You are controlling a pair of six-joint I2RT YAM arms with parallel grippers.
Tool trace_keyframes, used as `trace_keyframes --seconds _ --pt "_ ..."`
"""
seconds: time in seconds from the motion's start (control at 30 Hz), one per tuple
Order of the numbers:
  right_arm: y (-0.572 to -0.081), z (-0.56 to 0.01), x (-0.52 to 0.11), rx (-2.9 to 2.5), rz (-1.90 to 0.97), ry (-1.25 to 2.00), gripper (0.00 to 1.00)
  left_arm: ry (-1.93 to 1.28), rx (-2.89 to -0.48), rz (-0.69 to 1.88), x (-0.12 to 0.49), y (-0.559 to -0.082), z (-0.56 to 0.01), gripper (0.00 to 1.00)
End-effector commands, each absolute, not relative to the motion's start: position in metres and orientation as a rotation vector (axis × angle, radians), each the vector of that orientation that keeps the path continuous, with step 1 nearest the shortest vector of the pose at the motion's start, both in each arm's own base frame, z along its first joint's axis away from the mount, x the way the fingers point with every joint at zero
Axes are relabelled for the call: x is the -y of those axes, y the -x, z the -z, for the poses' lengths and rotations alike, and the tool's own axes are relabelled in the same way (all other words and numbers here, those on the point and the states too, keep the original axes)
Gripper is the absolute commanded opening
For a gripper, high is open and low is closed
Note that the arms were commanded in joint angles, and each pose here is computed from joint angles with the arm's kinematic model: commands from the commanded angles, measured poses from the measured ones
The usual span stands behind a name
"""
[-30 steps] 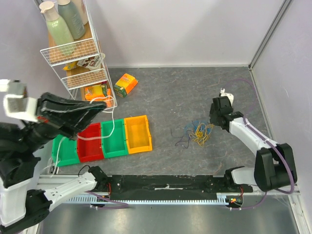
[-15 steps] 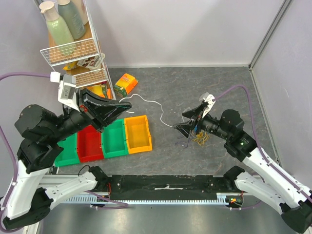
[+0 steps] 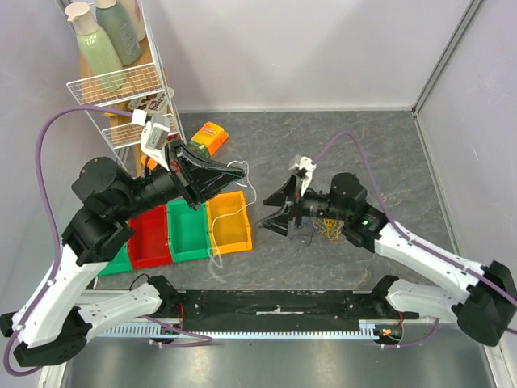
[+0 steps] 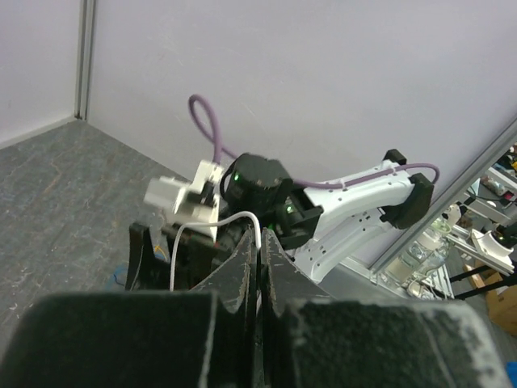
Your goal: Untangle the cables
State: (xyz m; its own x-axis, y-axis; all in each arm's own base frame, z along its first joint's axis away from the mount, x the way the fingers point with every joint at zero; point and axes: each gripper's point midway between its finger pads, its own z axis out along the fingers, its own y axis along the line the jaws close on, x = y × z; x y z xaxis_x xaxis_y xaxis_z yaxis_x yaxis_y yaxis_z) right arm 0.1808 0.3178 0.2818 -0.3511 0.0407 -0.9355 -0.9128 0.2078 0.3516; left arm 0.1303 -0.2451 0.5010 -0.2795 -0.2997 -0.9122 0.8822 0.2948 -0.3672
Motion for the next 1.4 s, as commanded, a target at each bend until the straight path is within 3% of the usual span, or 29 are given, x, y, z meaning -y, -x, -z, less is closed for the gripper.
trace_keyframes --seconds 0.0,0.23,0.53,0.6,0.73,0.83,0.87,0.9,0.93,0.97,1.37 --pt "-0.165 -0.307 -0.35 -1.435 -1.387 0.863 0.88 -0.573 -1.303 1.349 0.238 -0.114 -0.526 0.02" --pt "-0.137 -0.294 -0.386 -1.421 -1.37 0.915 0.89 -0.559 -1.287 1.327 0.229 -0.11 -0.53 0.02" --pt "-0.141 -0.293 -0.388 -1.413 -1.349 0.841 0.86 -0.563 -1.285 1.312 0.229 -0.113 -0.532 0.02" --pt "-0.145 -0.283 -0.392 -1.447 -1.346 0.828 0.79 -0.564 -1.273 1.314 0.229 -0.112 -0.535 0.02" --pt "-0.151 -0.266 -0.397 -1.518 -1.325 0.817 0.48 -0.563 -1.253 1.291 0.224 -0.11 -0.543 0.02" --pt "-0.152 -0.255 -0.396 -1.545 -1.321 0.794 0.44 -0.555 -1.229 1.24 0.214 -0.11 -0.553 0.02" --pt "-0.152 -0.253 -0.395 -1.546 -1.323 0.788 0.38 -0.553 -1.219 1.221 0.21 -0.109 -0.557 0.02" --pt "-0.153 -0.25 -0.394 -1.552 -1.323 0.776 0.26 -0.55 -1.208 1.201 0.206 -0.108 -0.561 0.02" --pt "-0.153 -0.249 -0.393 -1.557 -1.324 0.764 0.08 -0.544 -1.201 1.184 0.202 -0.108 -0.564 0.02" --pt "-0.153 -0.248 -0.393 -1.559 -1.326 0.757 0.0 -0.54 -1.191 1.168 0.198 -0.107 -0.566 0.02" --pt "-0.184 -0.268 -0.428 -1.525 -1.275 0.734 0.0 -0.462 -1.294 0.895 0.172 -0.14 -0.536 0.02"
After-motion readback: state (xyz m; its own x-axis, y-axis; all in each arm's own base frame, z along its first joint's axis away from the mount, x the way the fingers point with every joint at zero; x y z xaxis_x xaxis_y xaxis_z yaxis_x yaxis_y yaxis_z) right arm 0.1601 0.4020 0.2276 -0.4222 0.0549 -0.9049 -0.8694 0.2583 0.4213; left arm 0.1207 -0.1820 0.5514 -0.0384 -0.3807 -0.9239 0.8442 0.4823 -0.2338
